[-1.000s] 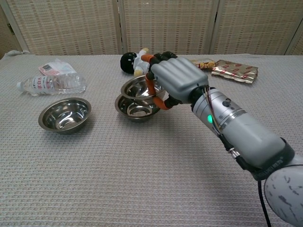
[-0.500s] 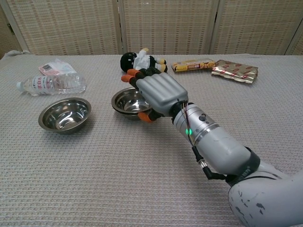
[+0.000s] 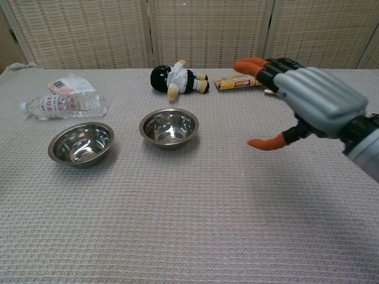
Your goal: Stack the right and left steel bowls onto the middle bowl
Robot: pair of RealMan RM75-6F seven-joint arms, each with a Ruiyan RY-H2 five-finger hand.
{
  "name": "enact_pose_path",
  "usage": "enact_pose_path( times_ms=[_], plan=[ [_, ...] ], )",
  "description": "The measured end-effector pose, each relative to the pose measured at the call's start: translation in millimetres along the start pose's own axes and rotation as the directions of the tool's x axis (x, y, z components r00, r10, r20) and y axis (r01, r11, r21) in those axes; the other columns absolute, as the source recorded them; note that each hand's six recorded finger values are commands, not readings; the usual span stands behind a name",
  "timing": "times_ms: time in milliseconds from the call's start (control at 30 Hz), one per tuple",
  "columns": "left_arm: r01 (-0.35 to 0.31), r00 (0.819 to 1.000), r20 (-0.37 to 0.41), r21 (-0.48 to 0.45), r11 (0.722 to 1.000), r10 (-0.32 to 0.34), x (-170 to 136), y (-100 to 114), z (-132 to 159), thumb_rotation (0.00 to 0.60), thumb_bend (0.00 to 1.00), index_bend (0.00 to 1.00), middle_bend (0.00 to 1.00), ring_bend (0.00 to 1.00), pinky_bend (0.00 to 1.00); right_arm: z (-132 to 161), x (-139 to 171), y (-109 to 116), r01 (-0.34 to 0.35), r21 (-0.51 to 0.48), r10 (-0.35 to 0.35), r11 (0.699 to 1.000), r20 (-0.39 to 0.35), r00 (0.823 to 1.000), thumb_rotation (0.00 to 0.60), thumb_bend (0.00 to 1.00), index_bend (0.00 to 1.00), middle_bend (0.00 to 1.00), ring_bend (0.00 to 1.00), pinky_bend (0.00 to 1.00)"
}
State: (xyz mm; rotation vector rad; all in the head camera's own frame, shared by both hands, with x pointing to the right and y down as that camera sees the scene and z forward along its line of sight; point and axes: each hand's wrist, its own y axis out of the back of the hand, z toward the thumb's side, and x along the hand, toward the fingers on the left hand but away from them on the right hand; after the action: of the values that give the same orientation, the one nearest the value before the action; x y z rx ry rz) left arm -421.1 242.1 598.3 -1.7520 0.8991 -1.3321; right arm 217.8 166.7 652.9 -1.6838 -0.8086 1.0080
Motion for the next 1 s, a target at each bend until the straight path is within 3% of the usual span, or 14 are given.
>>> enact_pose_path(
  times_ms=[100,267,400,567,867,1000],
  plan=[
    [0.022,1.000,-0.005,0.042,0.999,-0.022,11,-15,9,0.600,0.41,0.00,0.00,0.00,0.10,-40,37,20,0.038,0.028,-0.041,0.999,0.089,0.995,0.524,0.09,0.00,0.00,0.00,0.00],
    [0.078,0.997,0.008,0.113,0.991,-0.079,37,-48,36,0.600,0.41,0.00,0.00,0.00,0.10,-80,78,36,0.084,0.010,-0.085,0.996,0.182,0.980,0.536,0.09,0.00,0.00,0.00,0.00],
    [0.119,0.991,0.043,0.152,0.981,-0.126,57,-70,62,0.600,0.41,0.00,0.00,0.00,0.10,-97,93,42,0.108,-0.002,-0.105,0.994,0.214,0.971,0.550,0.09,0.00,0.00,0.00,0.00],
    [0.086,0.991,0.076,0.253,0.964,-0.108,76,-88,83,0.600,0.41,0.01,0.00,0.00,0.09,-105,97,46,0.109,-0.018,-0.102,0.994,0.230,0.968,0.551,0.09,0.00,0.00,0.00,0.00],
    [0.045,0.994,0.078,0.330,0.943,-0.075,100,-111,83,0.600,0.40,0.30,0.00,0.00,0.09,-107,97,48,0.104,-0.049,-0.090,0.993,0.232,0.969,0.553,0.09,0.00,0.00,0.00,0.00],
    [0.026,0.995,0.080,0.323,0.946,-0.054,108,-117,82,0.600,0.40,0.44,0.00,0.00,0.09,-108,97,48,0.103,-0.050,-0.089,0.993,0.236,0.968,0.552,0.09,0.00,0.00,0.00,0.00]
  ],
)
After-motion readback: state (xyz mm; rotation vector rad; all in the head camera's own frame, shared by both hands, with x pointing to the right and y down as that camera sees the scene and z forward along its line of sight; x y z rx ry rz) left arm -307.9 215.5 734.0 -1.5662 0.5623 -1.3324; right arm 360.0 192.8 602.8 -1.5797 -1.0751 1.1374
